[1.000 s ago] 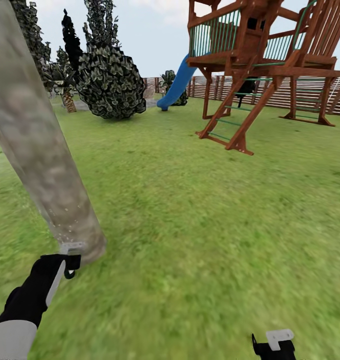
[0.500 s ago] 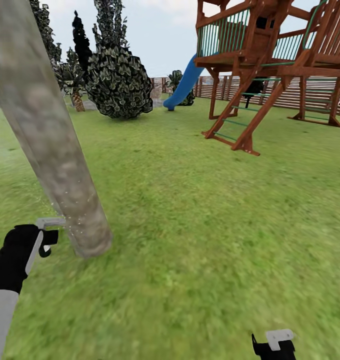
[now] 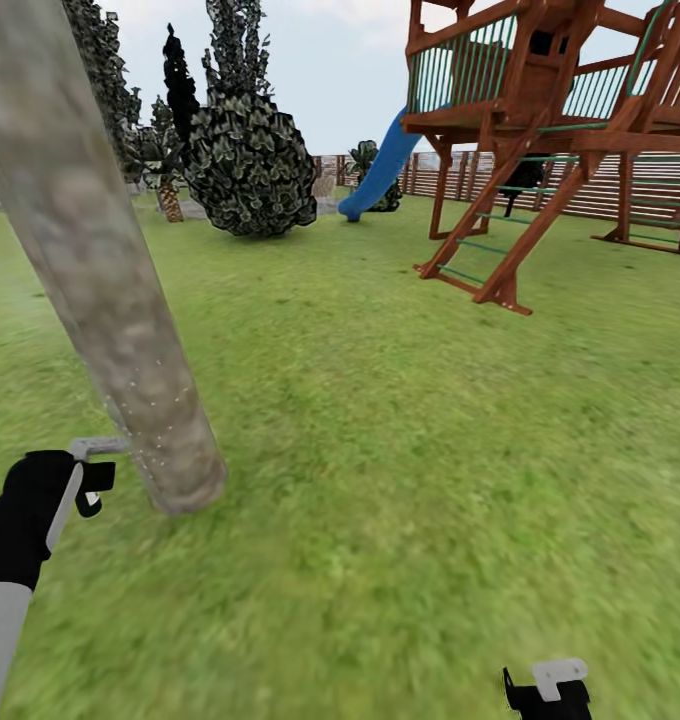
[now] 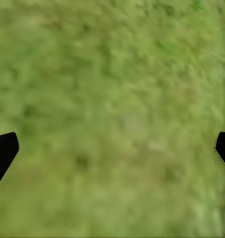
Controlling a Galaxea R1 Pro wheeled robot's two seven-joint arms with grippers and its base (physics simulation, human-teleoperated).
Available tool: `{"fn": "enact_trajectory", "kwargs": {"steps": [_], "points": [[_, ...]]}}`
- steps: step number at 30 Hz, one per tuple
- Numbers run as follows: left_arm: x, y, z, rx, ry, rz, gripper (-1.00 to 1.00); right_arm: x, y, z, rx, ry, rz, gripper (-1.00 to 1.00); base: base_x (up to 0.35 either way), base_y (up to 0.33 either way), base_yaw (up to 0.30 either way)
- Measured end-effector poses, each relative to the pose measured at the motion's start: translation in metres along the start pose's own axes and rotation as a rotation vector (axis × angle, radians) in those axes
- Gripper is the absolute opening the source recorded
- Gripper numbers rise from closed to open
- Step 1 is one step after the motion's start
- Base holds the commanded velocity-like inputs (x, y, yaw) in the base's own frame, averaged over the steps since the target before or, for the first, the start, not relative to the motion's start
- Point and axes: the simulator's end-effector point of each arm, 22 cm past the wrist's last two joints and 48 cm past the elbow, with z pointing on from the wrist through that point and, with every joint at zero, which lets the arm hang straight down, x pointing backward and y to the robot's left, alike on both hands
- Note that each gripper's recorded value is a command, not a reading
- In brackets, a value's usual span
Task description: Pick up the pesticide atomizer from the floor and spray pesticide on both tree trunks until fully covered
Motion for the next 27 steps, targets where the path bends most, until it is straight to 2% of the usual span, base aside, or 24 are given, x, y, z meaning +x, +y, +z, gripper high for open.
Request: {"fn": "enact_trajectory", "kwargs": {"steps": [5,11,16,27], "points": [[-0.0020,0.0021,-0.0009,-0.005,-0.004,0.001,-1.00,-0.0002,0.0009,-0.0002,-0.001,0.000,0.000,1.00,0.189,-0.225,0.046],[-0.0018,0.0042,-0.0010,-0.009,-0.005,-0.002,-1.00,-0.0003,0.0013,-0.0002,-0.002,0.000,0.001,1.00,0.262,-0.158,0.261],[-0.0015,0.0030,-0.0005,-0.007,-0.005,-0.002,-1.00,-0.0001,0.0013,0.0000,-0.001,0.000,0.001,1.00,0.039,-0.258,0.264],[-0.0044,0.0043,-0.0023,-0.010,-0.013,-0.005,-1.00,0.0000,-0.0001,0.0000,0.000,0.000,0.000,1.00,0.062,-0.268,0.014]]}}
